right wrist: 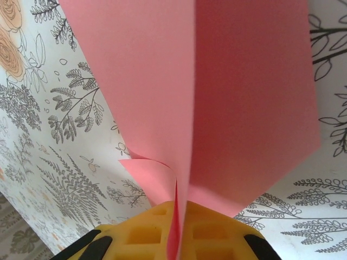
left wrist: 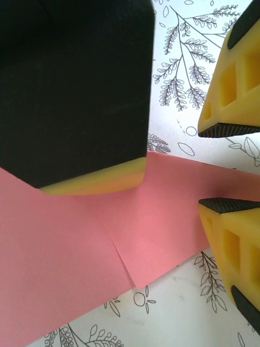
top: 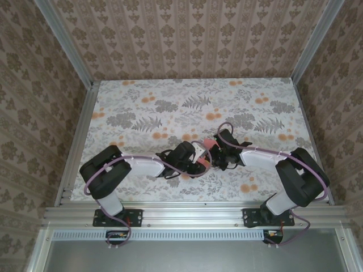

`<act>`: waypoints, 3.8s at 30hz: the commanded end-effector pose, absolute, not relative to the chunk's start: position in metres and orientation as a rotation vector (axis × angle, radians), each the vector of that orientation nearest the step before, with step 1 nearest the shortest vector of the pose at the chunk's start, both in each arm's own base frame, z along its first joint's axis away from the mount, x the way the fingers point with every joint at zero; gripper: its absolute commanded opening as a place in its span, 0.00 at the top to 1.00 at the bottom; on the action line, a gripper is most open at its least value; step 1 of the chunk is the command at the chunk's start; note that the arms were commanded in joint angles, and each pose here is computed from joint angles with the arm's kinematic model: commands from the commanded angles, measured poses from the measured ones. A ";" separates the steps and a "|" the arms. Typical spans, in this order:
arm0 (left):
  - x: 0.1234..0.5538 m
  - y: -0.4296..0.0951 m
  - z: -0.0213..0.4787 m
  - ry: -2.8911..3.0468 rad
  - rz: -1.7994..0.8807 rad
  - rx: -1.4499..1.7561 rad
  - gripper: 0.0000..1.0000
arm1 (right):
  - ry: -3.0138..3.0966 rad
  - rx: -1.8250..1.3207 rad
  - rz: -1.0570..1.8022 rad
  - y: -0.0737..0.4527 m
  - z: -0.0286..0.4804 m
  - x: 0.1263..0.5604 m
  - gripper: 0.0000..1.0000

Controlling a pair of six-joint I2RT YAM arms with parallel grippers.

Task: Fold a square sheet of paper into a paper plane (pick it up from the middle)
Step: Fourth fold the wing at the center of the table.

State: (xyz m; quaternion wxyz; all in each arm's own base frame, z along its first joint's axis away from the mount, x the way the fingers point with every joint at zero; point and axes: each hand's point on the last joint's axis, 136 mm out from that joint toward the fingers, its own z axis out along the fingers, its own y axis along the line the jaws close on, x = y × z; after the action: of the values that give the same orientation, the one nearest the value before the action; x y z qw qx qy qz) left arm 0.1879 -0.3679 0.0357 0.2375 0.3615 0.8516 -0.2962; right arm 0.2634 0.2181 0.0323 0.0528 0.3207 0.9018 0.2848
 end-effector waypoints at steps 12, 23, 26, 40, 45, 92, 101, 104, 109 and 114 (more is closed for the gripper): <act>0.186 -0.358 0.015 2.252 -0.612 1.090 0.66 | 2.714 1.106 0.904 0.216 0.037 0.256 0.94; 0.178 -0.359 0.021 2.173 -0.685 1.112 0.72 | 2.686 1.156 0.909 0.210 0.035 0.257 0.95; 0.179 -0.360 0.020 2.155 -0.672 1.126 0.74 | 2.688 1.158 0.914 0.210 0.035 0.256 0.95; 0.180 -0.364 0.035 2.112 -0.695 1.129 0.77 | 2.708 1.158 0.904 0.210 0.031 0.256 0.94; 0.180 -0.366 0.043 2.093 -0.723 1.104 0.76 | 2.714 1.160 0.896 0.210 0.029 0.254 0.94; 0.206 -0.322 0.016 2.356 -1.090 0.648 1.00 | 2.602 0.174 1.106 0.233 0.063 0.305 0.81; 0.210 -0.319 0.015 2.366 -1.110 0.610 1.00 | 2.684 0.236 0.982 0.228 0.036 0.319 0.95; 0.213 -0.317 0.015 2.371 -1.108 0.591 1.00 | 2.705 0.259 0.949 0.226 0.028 0.321 0.95; 0.217 -0.313 0.014 2.374 -1.104 0.556 1.00 | 2.729 0.309 0.904 0.221 0.018 0.319 0.92; 0.218 -0.313 0.015 2.370 -1.111 0.548 1.00 | 2.735 0.334 0.892 0.219 0.014 0.316 0.83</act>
State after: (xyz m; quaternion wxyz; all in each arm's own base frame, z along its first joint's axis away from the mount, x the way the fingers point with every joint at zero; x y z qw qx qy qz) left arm 0.2207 -0.3199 0.0261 0.2469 0.2113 0.8527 -0.4090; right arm 0.3197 0.2216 0.0210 0.1276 0.1075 0.9325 0.3202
